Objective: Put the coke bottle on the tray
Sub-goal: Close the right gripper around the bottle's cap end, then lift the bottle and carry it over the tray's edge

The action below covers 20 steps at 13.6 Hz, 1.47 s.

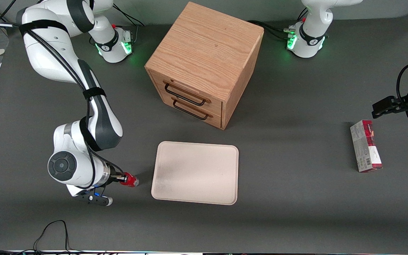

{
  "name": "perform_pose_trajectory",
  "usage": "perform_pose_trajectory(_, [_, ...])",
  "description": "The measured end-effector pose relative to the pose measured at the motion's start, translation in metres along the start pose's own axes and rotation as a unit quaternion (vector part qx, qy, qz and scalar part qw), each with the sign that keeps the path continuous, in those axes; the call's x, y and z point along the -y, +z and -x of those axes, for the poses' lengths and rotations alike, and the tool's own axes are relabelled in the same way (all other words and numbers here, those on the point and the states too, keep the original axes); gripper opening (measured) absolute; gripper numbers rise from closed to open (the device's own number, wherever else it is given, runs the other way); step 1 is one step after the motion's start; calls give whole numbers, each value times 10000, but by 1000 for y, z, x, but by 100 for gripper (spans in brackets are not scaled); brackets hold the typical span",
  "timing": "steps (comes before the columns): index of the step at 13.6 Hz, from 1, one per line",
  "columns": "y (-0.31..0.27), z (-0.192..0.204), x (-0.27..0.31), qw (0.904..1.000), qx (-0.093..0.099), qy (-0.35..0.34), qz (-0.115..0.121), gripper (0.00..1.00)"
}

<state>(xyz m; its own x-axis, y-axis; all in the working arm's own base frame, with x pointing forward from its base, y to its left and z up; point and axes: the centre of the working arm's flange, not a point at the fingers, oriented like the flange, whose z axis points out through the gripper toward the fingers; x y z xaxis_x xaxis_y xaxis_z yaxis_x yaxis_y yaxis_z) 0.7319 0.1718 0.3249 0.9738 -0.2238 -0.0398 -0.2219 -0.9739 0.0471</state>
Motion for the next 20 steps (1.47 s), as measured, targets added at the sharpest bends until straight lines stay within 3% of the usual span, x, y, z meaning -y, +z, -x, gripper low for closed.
perform_pose_trajectory(6, [-1,0,0,10000,0,27,1,31])
perform_pose_trajectory(9, [-21,7,-4,9998,189,52,103,31])
perform_pose_trajectory(14, [-142,51,-31,9984,488,96,268,31])
perform_pose_trajectory(20, [-265,128,-67,9967,772,-102,223,31])
